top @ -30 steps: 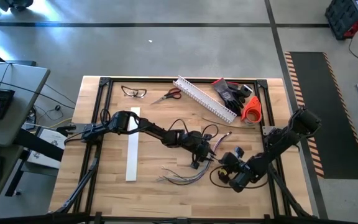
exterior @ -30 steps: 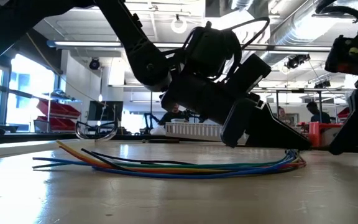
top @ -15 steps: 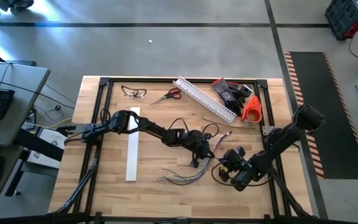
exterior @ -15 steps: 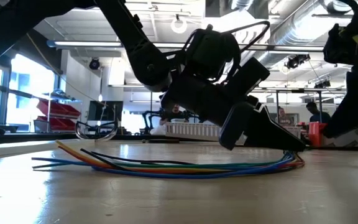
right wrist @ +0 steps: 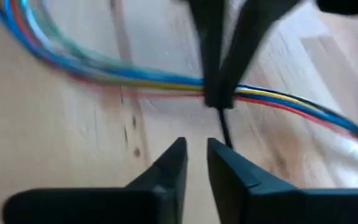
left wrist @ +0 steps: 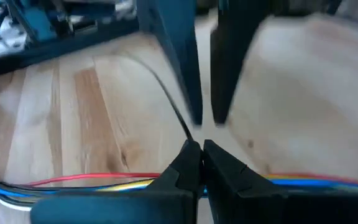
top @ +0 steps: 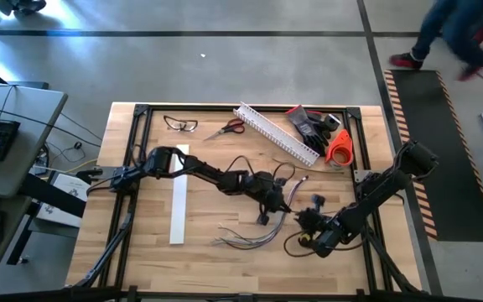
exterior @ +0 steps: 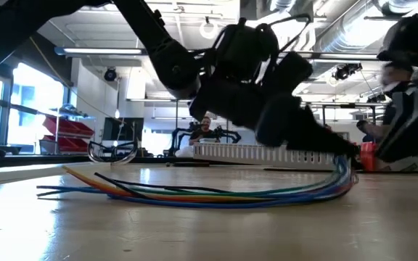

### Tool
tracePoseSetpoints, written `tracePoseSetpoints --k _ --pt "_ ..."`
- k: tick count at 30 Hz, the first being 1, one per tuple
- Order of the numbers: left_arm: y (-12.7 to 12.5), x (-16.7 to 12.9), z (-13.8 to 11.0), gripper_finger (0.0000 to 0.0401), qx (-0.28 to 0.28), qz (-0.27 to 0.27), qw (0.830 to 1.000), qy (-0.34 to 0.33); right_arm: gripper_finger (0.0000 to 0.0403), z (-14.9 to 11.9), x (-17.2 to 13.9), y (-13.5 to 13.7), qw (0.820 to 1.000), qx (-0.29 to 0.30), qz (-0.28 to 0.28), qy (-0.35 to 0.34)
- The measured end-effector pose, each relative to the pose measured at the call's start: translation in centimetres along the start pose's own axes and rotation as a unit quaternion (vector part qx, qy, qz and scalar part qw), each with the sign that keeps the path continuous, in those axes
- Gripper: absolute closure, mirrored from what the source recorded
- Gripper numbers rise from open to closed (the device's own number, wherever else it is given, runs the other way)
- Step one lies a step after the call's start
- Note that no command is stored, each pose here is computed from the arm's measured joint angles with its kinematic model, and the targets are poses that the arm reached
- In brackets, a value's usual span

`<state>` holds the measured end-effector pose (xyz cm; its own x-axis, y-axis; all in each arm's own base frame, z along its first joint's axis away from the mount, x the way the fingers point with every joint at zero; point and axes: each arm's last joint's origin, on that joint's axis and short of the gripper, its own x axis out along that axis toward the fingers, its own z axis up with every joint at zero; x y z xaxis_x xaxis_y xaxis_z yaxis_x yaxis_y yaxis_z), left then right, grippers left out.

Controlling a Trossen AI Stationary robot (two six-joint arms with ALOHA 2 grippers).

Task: Ziptie cables
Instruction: Wrap the bottom black zip tie on the cable wires

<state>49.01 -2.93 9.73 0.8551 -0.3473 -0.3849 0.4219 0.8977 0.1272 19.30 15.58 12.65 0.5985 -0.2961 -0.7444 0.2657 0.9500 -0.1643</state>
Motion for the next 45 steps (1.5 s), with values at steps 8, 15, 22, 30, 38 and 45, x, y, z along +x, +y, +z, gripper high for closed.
tracePoseSetpoints --k 8,15,22,30,38,45 --pt "1.9 -0.9 -0.4 0.0401 -0.084 -0.039 0.996 -0.004 0.0291 0.5 0.4 -0.3 0.995 -0.101 -0.019 -0.015" --pt "1.8 -0.9 -0.5 0.0401 -0.087 -0.052 0.995 0.000 0.0290 1.1 0.1 0.7 0.986 -0.155 0.010 -0.058" --pt "1.8 -1.0 -0.6 0.0401 -0.088 -0.052 0.995 0.003 0.0290 0.6 0.7 -0.8 0.992 -0.121 -0.023 0.005" --pt "1.8 -0.9 -0.5 0.0401 -0.081 -0.052 0.995 0.000 0.0293 0.7 1.3 -1.5 0.998 -0.037 -0.040 0.021" --pt "1.3 -0.7 -0.2 0.0351 -0.050 -0.043 0.998 -0.005 0.0343 0.4 2.5 -1.6 0.998 0.022 -0.041 0.051" --pt "1.1 -0.4 -0.7 0.0297 -0.030 -0.045 0.999 0.000 0.0398 0.4 2.5 -1.6 0.996 0.056 -0.045 0.047"
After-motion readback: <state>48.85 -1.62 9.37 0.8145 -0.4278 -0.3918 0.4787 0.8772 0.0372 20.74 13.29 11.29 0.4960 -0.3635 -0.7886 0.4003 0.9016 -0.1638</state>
